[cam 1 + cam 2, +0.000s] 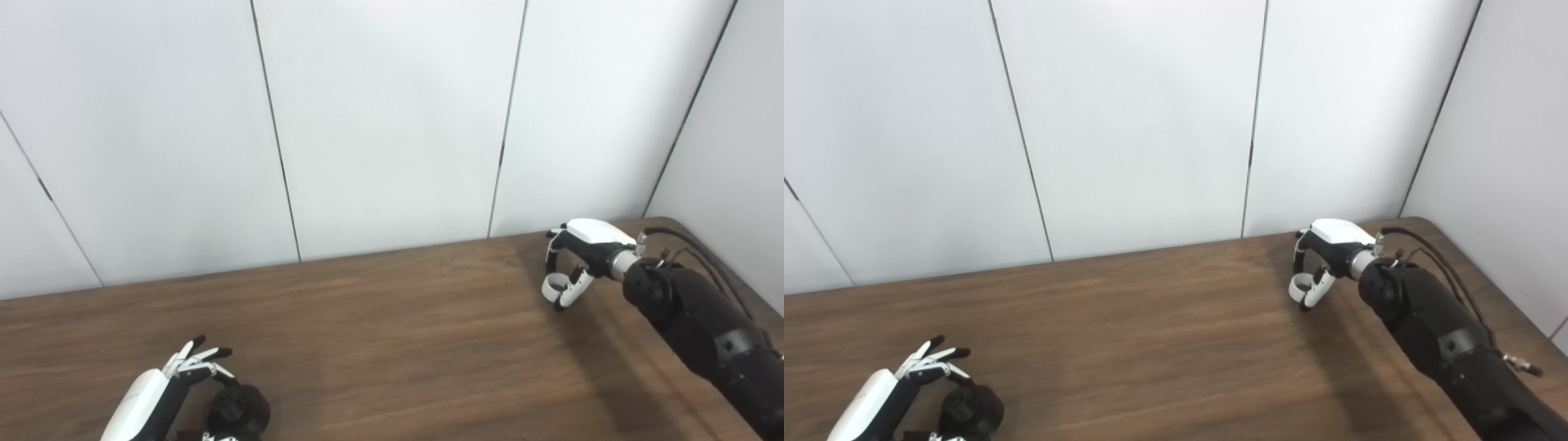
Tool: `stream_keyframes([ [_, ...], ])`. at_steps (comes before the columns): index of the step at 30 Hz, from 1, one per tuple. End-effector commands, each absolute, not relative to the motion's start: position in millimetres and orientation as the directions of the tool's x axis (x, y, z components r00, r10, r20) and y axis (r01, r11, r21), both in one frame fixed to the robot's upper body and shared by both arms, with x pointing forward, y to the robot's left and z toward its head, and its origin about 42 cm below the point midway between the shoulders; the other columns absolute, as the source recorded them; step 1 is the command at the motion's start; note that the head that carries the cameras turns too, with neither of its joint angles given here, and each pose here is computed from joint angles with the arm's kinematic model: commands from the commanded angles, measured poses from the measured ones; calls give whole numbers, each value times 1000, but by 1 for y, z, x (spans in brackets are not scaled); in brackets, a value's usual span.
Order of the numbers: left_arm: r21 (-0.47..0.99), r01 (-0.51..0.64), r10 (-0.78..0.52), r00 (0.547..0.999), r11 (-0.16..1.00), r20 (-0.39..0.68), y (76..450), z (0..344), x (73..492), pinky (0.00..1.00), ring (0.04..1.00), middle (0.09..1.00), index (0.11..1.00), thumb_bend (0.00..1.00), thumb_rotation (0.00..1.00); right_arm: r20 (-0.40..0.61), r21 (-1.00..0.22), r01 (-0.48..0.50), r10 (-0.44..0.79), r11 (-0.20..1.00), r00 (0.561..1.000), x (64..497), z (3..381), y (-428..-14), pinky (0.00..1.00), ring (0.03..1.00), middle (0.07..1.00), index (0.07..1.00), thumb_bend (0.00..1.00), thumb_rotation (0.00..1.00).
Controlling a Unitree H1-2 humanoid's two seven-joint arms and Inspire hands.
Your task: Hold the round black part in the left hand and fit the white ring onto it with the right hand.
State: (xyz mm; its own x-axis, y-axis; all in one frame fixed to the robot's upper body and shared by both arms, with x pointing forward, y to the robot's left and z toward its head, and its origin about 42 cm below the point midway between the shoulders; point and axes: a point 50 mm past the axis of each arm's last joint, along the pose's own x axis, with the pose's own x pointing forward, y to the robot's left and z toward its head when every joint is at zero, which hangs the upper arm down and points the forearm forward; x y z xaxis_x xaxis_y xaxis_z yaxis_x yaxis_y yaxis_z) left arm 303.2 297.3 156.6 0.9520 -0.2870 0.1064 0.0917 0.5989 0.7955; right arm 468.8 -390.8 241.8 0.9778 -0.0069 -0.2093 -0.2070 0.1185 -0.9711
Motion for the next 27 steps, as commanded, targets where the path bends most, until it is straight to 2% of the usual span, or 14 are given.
stream_keyframes([
  [1, 796, 38, -302, 936, 603, 183, 297, 174, 305, 1000, 1000, 857, 479, 515, 34, -132, -986, -129, -22, 108, 991, 474, 269, -398, 969, 1000, 929, 480, 522, 123],
  [9, 802, 41, -302, 937, 596, 176, 297, 171, 307, 1000, 1000, 854, 479, 515, 35, -117, -986, -116, 3, 117, 993, 474, 275, -396, 984, 1000, 940, 480, 522, 122],
  [21, 802, 58, -303, 940, 595, 157, 294, 160, 316, 1000, 1000, 856, 479, 516, 35, -69, -988, -78, 72, 130, 995, 472, 306, -370, 987, 1000, 954, 479, 524, 125],
  [24, 804, 59, -305, 939, 591, 156, 293, 158, 318, 1000, 1000, 857, 479, 516, 36, -40, -986, -57, 114, 156, 993, 468, 308, -359, 991, 1000, 953, 480, 524, 125],
  [27, 810, 58, -309, 938, 584, 156, 291, 156, 319, 1000, 997, 856, 479, 517, 37, -11, -983, -40, 159, 181, 987, 465, 302, -351, 954, 1000, 951, 479, 523, 125],
])
